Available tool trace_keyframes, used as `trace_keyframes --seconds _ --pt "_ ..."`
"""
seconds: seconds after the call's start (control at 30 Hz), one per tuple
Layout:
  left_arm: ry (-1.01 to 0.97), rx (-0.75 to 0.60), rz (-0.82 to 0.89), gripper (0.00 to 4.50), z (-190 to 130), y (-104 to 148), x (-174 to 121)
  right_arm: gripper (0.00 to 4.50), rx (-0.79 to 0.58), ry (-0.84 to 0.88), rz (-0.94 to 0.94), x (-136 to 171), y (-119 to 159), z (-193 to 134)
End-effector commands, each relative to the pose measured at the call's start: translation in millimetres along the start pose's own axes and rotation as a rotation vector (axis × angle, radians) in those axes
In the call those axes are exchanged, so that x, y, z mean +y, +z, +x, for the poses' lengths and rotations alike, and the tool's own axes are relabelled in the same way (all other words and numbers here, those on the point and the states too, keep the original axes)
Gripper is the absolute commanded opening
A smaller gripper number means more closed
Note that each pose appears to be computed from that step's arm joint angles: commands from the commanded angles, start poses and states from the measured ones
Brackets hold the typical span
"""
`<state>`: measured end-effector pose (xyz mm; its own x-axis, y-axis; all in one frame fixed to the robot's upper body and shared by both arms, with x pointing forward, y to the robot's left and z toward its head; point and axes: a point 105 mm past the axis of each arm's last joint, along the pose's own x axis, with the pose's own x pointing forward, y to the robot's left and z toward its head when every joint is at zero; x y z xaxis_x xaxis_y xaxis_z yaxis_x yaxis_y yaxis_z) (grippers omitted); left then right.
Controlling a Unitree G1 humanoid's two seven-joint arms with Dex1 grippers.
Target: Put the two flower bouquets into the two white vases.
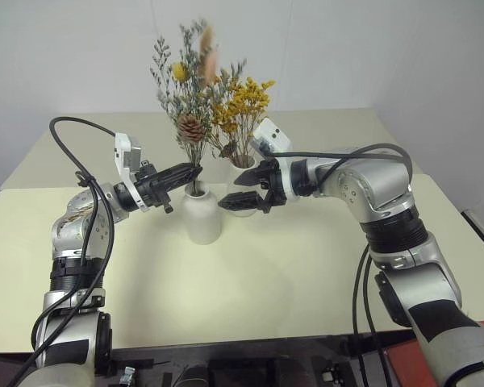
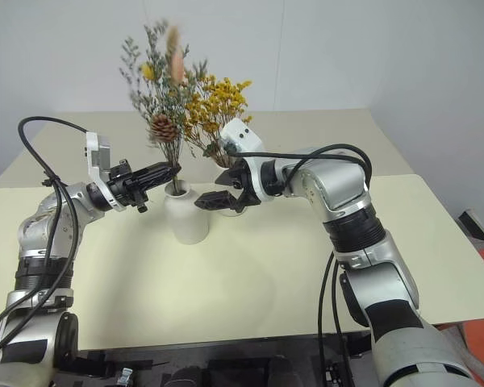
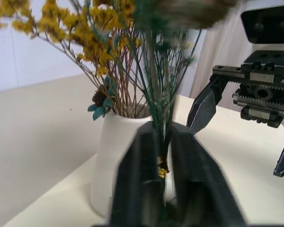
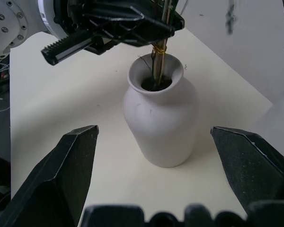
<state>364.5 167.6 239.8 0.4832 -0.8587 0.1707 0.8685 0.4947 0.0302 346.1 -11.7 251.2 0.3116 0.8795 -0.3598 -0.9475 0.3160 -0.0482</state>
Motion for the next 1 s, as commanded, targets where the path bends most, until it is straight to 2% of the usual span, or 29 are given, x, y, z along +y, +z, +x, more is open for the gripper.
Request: trace_keyframes --seconds 0.03,0.37,0.63,0.77,1.0 --pt "-0.029 -0.020 0.037 1.64 0.5 13.4 -6.1 4.50 -0.049 -0.003 -0.025 0.5 10.4 -5.0" --pt "-0.065 -0.032 0.059 4.48 -11.0 31.0 -18.2 4.50 -0.051 -0.003 -0.025 0.6 10.4 -5.0" --pt "-0.035 0.023 0.103 4.48 -57.4 41.7 -37.1 4.50 -0.049 -0.005 -0.024 0.3 8.7 -7.3" --pt "-0.011 0.039 0.130 4.48 -70.2 50.3 -41.2 4.50 -0.045 -0.004 -0.026 -0.2 8.3 -7.6" --pt "-0.083 0.149 0.206 4.48 -88.6 63.2 -55.7 4.50 -0.050 -0.031 -0.031 -5.3 8.3 -19.0"
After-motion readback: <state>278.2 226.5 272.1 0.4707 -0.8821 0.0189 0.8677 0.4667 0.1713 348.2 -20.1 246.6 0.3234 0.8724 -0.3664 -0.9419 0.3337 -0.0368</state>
